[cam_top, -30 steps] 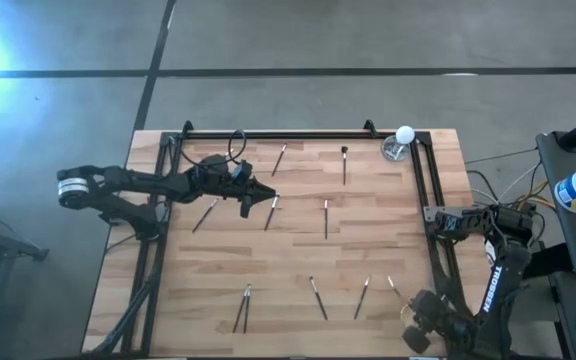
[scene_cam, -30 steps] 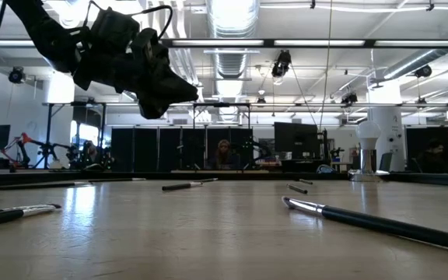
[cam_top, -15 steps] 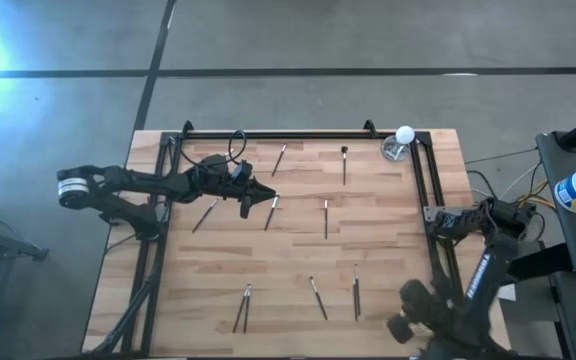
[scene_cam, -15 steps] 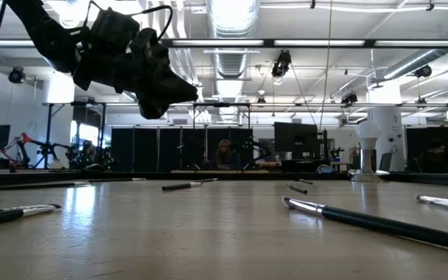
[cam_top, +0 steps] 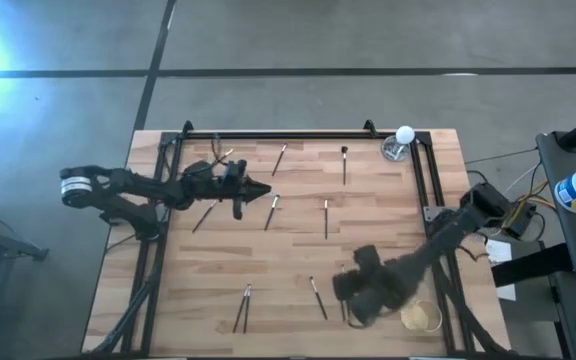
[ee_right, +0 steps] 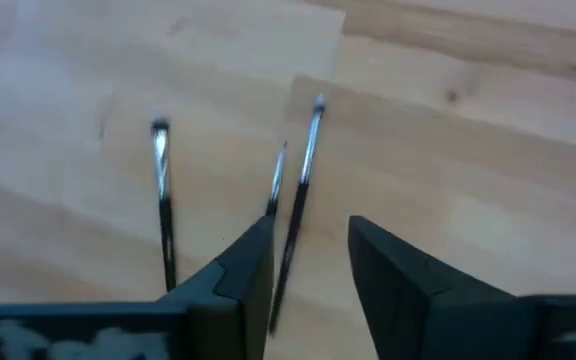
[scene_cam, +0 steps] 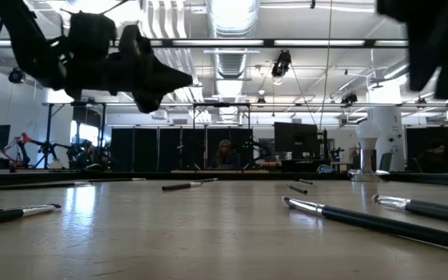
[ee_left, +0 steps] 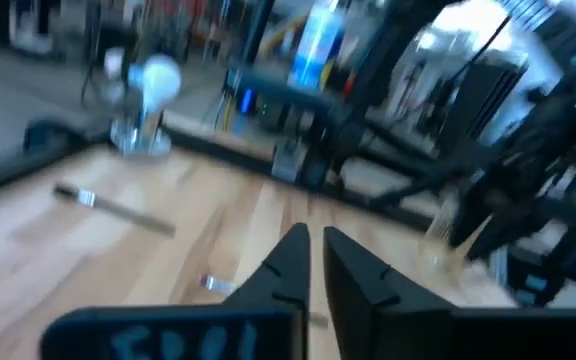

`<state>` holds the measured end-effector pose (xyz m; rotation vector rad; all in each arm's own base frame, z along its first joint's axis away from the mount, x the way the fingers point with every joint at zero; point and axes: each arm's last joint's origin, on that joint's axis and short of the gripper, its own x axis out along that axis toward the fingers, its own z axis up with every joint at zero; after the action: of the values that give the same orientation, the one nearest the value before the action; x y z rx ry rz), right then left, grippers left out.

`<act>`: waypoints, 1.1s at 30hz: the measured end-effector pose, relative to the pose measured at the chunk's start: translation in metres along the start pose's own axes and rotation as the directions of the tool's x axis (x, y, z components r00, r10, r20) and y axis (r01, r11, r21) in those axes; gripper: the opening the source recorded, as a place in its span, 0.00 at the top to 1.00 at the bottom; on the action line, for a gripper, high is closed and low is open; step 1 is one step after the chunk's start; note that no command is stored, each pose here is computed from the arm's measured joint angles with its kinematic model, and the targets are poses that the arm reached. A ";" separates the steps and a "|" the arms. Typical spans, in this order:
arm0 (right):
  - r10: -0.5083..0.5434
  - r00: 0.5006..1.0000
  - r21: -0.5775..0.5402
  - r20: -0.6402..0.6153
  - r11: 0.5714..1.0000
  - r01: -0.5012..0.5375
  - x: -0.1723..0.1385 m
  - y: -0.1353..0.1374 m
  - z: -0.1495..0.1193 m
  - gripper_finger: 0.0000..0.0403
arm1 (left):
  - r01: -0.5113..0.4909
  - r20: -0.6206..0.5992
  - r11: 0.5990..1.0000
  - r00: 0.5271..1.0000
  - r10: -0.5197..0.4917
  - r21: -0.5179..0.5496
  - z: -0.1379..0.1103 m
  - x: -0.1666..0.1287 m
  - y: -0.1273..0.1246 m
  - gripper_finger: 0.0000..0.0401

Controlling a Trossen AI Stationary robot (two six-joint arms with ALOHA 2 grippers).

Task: Pick & Place Makeup Brushes
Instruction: Put the eyeshadow brush into the makeup brush holder

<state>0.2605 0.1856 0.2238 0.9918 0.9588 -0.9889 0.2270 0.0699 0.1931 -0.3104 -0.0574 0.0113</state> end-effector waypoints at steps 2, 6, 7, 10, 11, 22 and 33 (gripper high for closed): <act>-0.010 1.000 0.030 -0.016 0.999 0.010 0.009 0.003 0.010 0.66 | 0.018 0.048 1.000 0.999 -0.018 0.008 -0.003 -0.004 0.000 0.98; -0.025 0.999 0.054 -0.045 0.998 0.027 0.030 0.004 0.026 0.66 | 0.015 0.034 0.999 0.999 -0.016 0.028 -0.014 -0.007 0.002 0.99; -0.015 0.998 0.057 -0.053 0.998 0.018 0.035 0.005 0.028 0.67 | 0.011 0.025 1.000 1.000 -0.011 0.025 -0.016 -0.007 0.003 1.00; 0.017 0.996 0.068 -0.090 0.998 -0.011 0.051 0.005 0.035 0.69 | 0.007 0.014 1.000 1.000 -0.008 0.015 -0.018 -0.006 0.004 1.00; 0.023 0.994 0.077 -0.108 0.997 -0.015 0.056 0.004 0.036 0.69 | 0.008 0.015 1.000 1.000 -0.008 0.015 -0.018 -0.005 0.005 1.00; -0.076 0.983 0.148 -0.167 0.984 0.101 0.076 -0.016 0.037 0.71 | -0.004 -0.023 1.000 1.000 0.004 -0.008 -0.027 -0.001 0.009 1.00; -0.102 0.983 0.175 -0.151 0.976 0.128 0.090 -0.024 0.049 0.76 | -0.004 -0.042 1.000 0.999 0.004 -0.009 -0.031 -0.001 0.010 1.00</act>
<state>0.2696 0.1154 0.1466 1.1838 1.0656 -1.1320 0.2281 0.0704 0.1608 -0.3200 -0.0156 0.0087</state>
